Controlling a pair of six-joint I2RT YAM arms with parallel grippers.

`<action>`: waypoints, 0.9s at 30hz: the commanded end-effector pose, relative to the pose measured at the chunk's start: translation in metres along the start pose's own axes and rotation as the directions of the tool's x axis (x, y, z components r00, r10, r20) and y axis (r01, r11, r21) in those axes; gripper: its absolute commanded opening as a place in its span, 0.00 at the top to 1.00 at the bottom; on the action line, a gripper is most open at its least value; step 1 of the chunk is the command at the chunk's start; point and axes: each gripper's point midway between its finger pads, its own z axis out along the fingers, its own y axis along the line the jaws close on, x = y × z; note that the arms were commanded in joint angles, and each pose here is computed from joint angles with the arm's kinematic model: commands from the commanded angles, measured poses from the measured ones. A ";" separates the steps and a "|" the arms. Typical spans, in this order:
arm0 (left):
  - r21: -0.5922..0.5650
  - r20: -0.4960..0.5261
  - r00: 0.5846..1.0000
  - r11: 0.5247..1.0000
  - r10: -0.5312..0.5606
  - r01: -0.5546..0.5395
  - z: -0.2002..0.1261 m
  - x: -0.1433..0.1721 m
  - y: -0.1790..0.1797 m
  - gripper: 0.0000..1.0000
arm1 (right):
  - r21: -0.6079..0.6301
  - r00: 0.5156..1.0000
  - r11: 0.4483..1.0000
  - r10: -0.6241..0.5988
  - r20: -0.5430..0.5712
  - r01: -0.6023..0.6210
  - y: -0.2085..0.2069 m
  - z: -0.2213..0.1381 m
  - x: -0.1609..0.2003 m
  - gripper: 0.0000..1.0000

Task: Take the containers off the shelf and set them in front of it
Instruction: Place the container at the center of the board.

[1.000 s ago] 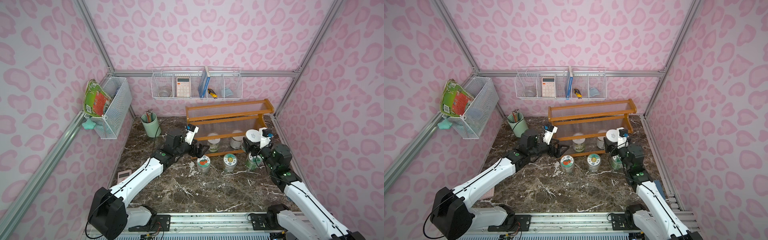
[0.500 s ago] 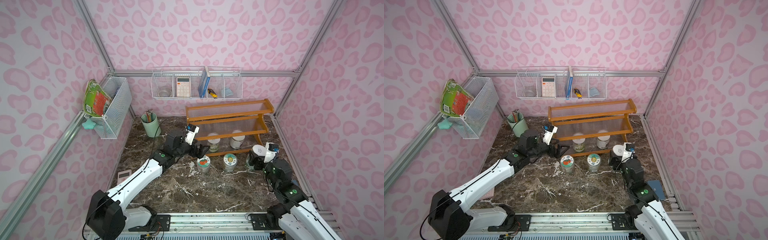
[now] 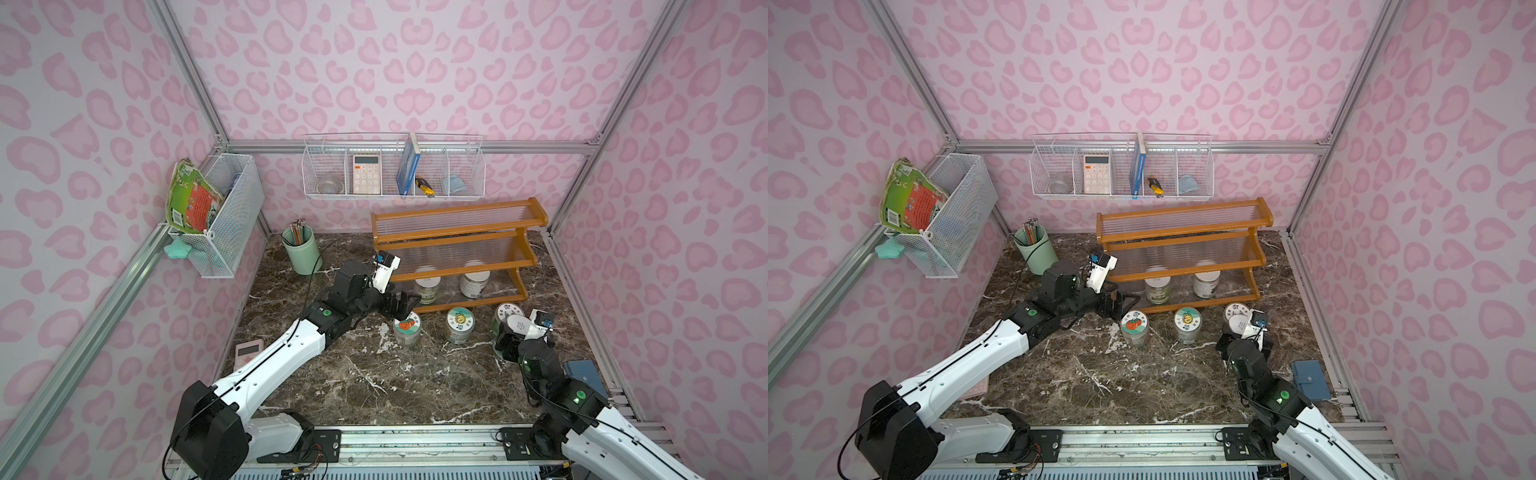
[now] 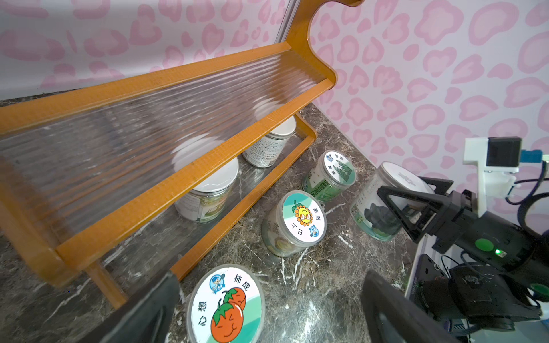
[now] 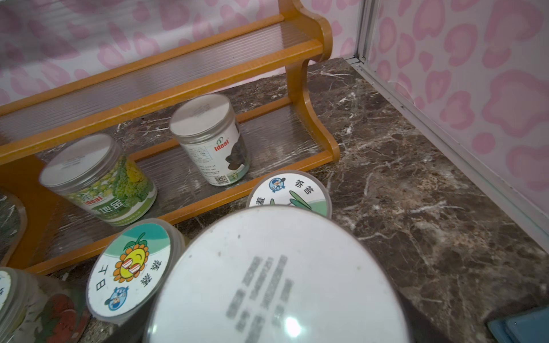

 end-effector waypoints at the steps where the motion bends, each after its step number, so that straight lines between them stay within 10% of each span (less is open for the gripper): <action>1: -0.008 -0.004 1.000 1.000 0.012 -0.012 -0.002 -0.001 0.000 0.00 | 0.097 0.996 0.993 0.066 0.056 -0.071 -0.016 0.000 0.001 0.22; 27: 0.013 -0.009 1.000 1.000 0.023 -0.023 0.009 -0.004 -0.007 0.00 | 0.335 0.993 0.935 0.118 0.014 -0.116 -0.044 0.012 0.027 0.20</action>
